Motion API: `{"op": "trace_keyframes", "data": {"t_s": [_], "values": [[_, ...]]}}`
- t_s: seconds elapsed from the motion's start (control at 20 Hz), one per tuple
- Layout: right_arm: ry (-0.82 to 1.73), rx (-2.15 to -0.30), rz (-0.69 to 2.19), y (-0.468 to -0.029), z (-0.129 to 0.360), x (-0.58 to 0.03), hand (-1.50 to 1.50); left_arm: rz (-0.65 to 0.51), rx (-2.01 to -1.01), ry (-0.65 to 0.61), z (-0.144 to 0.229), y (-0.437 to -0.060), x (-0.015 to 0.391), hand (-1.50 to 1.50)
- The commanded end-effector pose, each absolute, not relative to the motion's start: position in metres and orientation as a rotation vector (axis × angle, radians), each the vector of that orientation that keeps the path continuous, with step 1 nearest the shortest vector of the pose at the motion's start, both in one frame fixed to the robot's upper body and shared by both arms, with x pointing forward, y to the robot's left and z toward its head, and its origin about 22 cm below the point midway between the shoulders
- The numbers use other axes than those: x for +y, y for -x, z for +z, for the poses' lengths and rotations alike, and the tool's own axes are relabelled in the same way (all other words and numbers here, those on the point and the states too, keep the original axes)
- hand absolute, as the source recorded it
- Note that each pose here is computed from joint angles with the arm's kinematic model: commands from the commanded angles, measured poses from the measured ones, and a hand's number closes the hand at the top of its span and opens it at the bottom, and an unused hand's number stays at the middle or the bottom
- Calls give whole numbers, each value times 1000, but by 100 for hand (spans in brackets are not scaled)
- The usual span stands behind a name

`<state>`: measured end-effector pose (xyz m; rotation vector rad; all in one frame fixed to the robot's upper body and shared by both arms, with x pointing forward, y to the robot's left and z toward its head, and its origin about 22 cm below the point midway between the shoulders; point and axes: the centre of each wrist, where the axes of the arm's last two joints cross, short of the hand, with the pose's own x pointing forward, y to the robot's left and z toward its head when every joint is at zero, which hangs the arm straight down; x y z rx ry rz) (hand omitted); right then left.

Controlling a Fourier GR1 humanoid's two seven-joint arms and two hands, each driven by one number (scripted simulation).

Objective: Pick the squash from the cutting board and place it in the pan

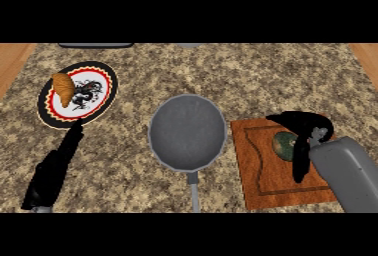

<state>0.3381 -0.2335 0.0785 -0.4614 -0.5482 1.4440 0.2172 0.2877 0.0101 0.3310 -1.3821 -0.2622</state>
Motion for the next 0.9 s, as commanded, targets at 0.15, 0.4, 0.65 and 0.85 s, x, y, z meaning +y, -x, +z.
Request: {"op": "trace_keyframes", "data": {"t_s": [0.15, 0.4, 0.65, 0.85], "values": [[425, -638, 1412, -336, 65, -225, 150, -257, -1392, -341, 1, -231, 282, 0], [365, -629, 1385, -333, 54, -215, 150, -250, -1376, -343, 6, -233, 304, 0], [331, -650, 1328, -318, 50, -243, 150, -253, -1370, -352, 21, -221, 286, 0], [451, -722, 1328, -326, 60, -268, 150, -262, -1393, -345, 23, -221, 295, 0]]}}
